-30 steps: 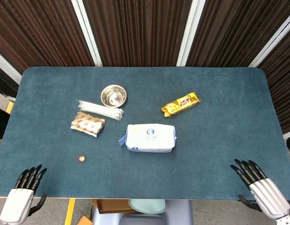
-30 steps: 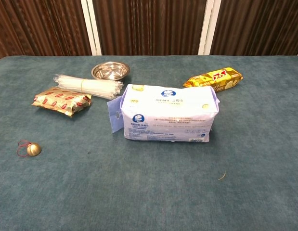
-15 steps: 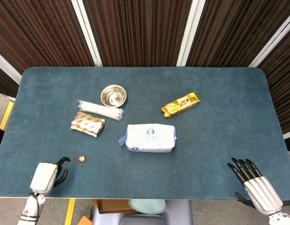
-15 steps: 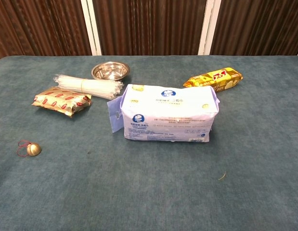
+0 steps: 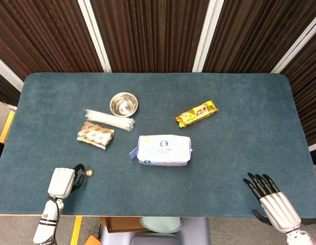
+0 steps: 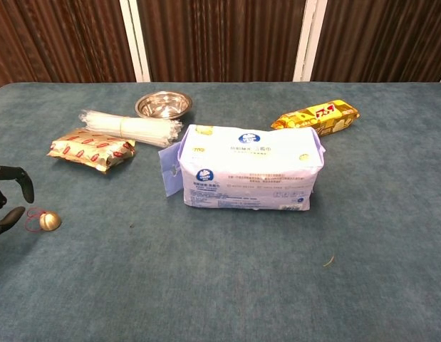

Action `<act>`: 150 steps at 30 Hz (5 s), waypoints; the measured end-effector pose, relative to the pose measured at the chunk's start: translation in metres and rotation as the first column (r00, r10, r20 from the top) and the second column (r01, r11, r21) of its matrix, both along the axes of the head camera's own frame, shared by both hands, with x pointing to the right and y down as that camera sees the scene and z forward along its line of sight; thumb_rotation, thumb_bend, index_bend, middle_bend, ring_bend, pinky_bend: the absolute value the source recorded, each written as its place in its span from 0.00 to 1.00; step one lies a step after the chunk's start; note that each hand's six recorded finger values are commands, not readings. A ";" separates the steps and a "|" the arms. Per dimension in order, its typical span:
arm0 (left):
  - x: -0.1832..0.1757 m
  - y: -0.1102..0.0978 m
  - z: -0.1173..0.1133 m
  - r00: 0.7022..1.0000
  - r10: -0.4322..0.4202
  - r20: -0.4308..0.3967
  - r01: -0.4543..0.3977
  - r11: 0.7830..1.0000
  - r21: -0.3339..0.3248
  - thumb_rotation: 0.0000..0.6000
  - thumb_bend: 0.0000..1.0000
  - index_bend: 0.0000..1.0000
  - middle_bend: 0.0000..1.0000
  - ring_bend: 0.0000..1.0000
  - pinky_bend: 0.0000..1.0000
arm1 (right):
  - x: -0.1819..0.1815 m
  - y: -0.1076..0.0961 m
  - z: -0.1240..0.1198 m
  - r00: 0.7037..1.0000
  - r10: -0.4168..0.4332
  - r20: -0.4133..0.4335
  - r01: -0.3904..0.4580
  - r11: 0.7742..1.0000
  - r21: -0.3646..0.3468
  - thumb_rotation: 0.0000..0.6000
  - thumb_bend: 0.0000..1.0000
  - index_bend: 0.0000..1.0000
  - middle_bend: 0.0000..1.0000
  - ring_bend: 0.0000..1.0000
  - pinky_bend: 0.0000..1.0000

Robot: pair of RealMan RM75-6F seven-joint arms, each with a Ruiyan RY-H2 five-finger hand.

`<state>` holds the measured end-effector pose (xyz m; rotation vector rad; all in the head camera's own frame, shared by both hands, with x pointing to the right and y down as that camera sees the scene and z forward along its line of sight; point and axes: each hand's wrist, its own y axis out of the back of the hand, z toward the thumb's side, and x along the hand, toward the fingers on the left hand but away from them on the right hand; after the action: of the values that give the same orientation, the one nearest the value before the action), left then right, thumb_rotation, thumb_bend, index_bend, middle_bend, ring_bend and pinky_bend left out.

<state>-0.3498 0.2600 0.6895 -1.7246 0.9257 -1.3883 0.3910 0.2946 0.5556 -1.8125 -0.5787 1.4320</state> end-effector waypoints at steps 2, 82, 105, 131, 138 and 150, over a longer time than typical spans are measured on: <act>0.000 0.000 0.001 1.000 0.001 0.002 -0.001 1.000 0.000 1.00 0.44 0.48 1.00 1.00 1.00 | 0.000 0.000 0.000 1.000 0.000 0.000 0.000 1.000 0.000 1.00 0.36 0.00 0.00 0.00 0.00; 0.013 -0.007 0.028 0.996 0.038 0.076 -0.035 0.999 -0.041 1.00 0.40 0.61 1.00 1.00 1.00 | 0.004 0.001 -0.004 1.000 0.012 0.007 -0.012 1.000 0.003 1.00 0.36 0.00 0.00 0.00 0.00; 0.008 -0.012 0.024 0.995 0.029 0.091 -0.025 0.999 -0.036 1.00 0.51 0.76 1.00 1.00 1.00 | 0.003 0.002 -0.004 1.000 0.010 0.005 -0.010 1.000 0.005 1.00 0.36 0.00 0.00 0.00 0.00; -0.005 -0.039 -0.008 0.998 -0.041 0.057 0.040 0.999 0.019 1.00 0.50 0.76 1.00 1.00 1.00 | 0.004 0.002 -0.006 1.000 0.011 0.012 -0.011 1.000 0.010 1.00 0.36 0.00 0.00 0.00 0.00; 0.000 -0.028 0.002 0.997 -0.019 0.069 0.021 0.999 -0.030 1.00 0.50 0.75 1.00 1.00 1.00 | 0.003 0.003 -0.006 1.000 0.007 0.013 -0.007 1.000 0.005 1.00 0.36 0.00 0.00 0.00 0.00; -0.002 -0.027 0.013 0.994 -0.010 0.108 0.013 0.999 -0.034 1.00 0.49 0.70 1.00 1.00 1.00 | 0.003 0.003 -0.004 1.000 0.005 0.006 -0.005 1.000 -0.001 1.00 0.36 0.00 0.00 0.00 0.00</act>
<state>-0.3517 0.2327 0.7026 -1.6540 0.8580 -1.4974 0.3941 0.2979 0.5513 -1.8178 -0.5861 1.4302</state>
